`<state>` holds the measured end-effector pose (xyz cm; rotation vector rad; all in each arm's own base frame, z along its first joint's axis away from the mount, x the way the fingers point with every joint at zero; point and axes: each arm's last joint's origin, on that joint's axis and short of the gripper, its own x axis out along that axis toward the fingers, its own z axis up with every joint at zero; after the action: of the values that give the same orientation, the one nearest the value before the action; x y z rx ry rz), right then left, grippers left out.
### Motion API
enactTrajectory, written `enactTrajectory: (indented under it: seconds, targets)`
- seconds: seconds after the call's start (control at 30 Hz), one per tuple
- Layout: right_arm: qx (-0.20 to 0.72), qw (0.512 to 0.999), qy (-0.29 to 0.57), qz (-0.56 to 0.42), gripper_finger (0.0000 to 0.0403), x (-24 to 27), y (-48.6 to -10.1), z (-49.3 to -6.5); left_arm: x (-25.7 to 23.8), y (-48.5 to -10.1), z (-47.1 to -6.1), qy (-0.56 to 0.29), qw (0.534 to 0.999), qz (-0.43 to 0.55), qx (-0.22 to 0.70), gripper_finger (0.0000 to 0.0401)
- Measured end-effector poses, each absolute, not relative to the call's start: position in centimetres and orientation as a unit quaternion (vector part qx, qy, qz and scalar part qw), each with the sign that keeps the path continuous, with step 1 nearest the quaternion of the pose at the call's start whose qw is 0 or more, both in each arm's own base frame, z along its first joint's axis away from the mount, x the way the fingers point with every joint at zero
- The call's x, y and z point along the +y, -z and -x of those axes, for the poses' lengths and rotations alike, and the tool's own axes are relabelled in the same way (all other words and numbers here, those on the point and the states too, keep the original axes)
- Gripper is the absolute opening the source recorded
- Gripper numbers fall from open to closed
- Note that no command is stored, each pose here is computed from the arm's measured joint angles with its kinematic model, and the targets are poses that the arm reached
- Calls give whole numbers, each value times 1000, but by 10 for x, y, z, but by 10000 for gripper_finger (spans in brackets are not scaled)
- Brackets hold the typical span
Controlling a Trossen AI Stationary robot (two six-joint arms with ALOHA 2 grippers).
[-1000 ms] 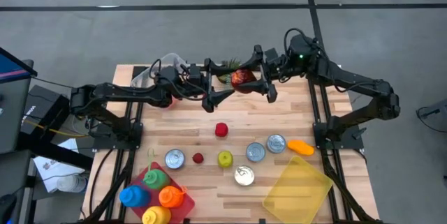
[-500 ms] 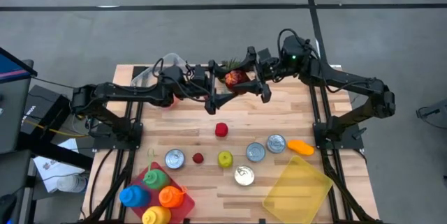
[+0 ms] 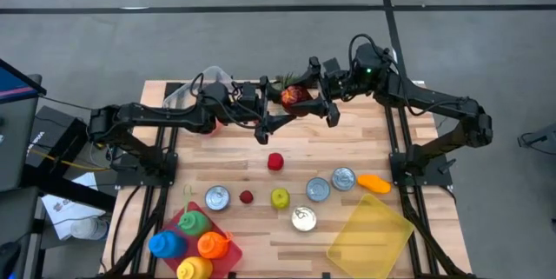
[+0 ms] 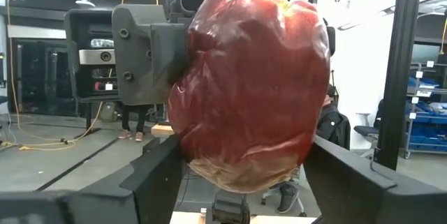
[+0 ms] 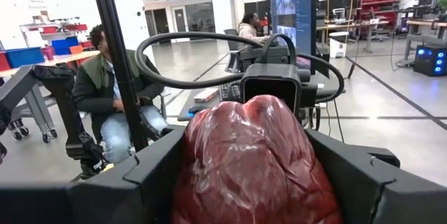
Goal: Pick & Place Food Item
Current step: Put the red apple into the transparent bin
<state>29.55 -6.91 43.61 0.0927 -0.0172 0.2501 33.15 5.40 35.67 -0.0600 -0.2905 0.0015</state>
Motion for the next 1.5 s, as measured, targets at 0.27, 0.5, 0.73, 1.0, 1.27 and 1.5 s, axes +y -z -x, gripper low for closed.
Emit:
enactTrajectory:
  seconds: [0.27,0.5,0.73,1.0,1.27,1.5]
  targets:
    - [-4,991,-124,-49,272,-69,-435,-296,54,-357,-331,-1,989,32,-144,254]
    - [-6,992,-117,-49,370,-74,-437,-291,54,-357,-331,-6,988,32,-148,254]
    - [16,994,-103,-18,382,-76,-467,-273,57,-365,-322,-30,988,32,-146,255]
    - [106,992,-71,10,385,-73,-509,-228,67,-387,-257,-239,970,24,-25,255]
    - [187,982,-25,19,384,-80,-510,-203,81,-372,-181,-444,881,86,141,255]
    - [212,977,-21,5,383,-84,-504,-202,113,-331,-167,-504,792,150,309,255]
